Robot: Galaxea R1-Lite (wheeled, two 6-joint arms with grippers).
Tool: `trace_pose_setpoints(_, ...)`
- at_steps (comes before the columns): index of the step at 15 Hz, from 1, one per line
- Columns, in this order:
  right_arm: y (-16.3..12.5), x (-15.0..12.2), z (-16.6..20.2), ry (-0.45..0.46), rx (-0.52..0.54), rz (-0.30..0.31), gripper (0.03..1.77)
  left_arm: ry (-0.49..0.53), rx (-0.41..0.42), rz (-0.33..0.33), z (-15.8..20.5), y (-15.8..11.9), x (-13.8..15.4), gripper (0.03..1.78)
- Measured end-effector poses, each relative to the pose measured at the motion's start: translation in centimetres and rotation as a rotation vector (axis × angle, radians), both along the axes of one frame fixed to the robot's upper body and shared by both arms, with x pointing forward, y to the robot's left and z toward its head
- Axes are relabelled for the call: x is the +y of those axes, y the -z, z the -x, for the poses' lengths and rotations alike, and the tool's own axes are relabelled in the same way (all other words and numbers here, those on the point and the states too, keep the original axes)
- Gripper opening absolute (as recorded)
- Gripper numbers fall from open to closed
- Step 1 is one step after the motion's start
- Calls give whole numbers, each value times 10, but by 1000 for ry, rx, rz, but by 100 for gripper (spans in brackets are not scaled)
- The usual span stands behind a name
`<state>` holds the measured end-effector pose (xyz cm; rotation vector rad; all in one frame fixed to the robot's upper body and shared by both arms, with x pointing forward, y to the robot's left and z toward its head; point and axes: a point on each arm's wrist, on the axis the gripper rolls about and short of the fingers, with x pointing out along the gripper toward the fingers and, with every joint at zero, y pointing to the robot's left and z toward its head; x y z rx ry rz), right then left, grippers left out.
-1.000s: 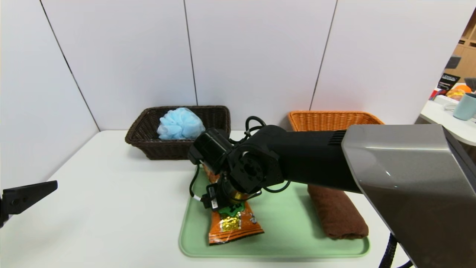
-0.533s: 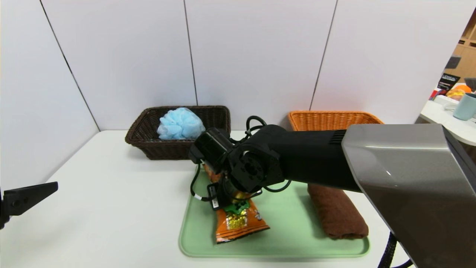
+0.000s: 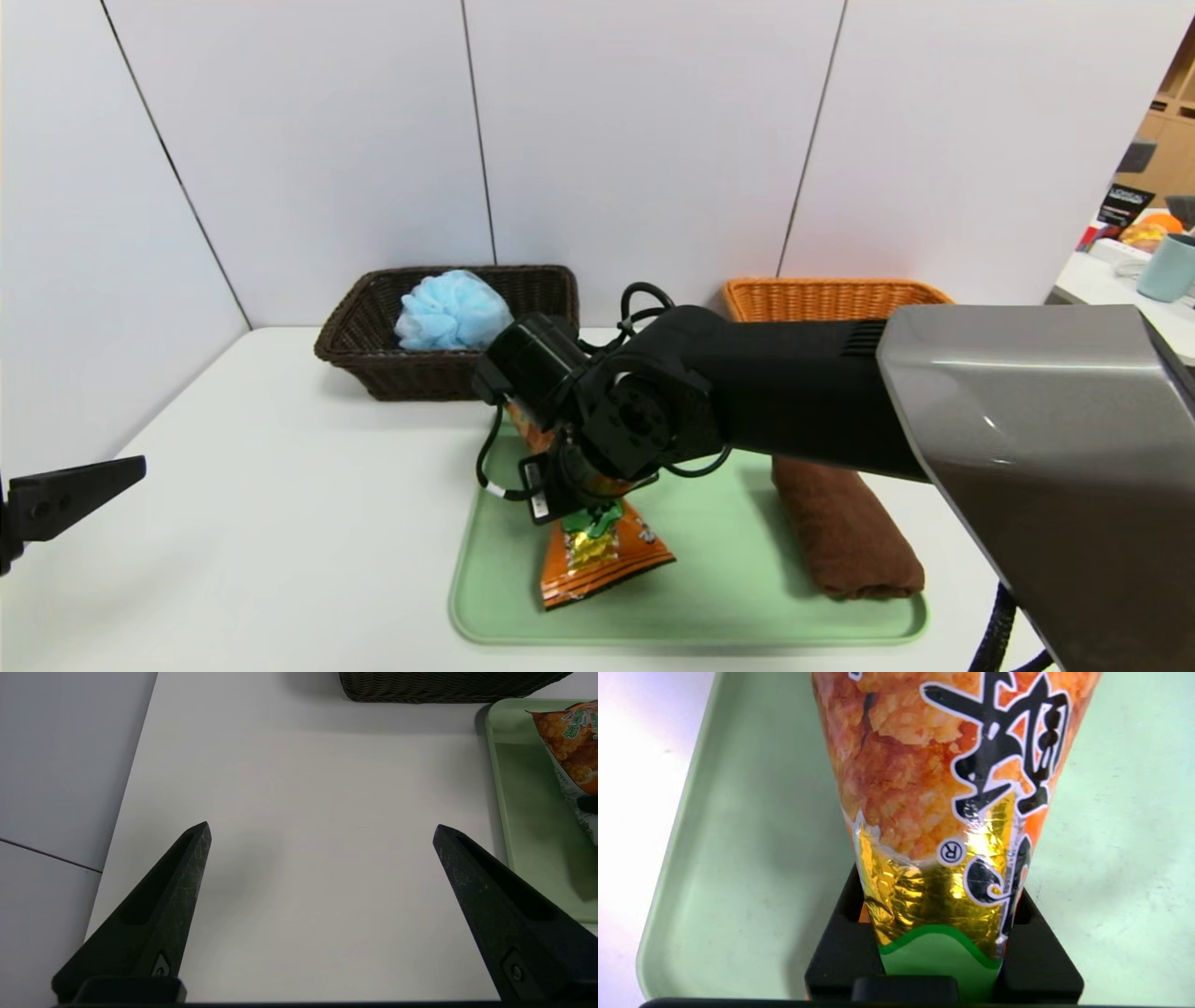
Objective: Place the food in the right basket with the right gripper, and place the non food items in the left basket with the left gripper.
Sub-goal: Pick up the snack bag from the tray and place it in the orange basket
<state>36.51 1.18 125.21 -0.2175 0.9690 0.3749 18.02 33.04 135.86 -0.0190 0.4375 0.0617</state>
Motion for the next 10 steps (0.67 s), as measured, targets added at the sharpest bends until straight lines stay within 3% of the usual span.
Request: trace_pose_setpoints(10, -25, -5, 10, -48, -39, -18, 43, 6, 1, -4, -1, 0, 0, 169)
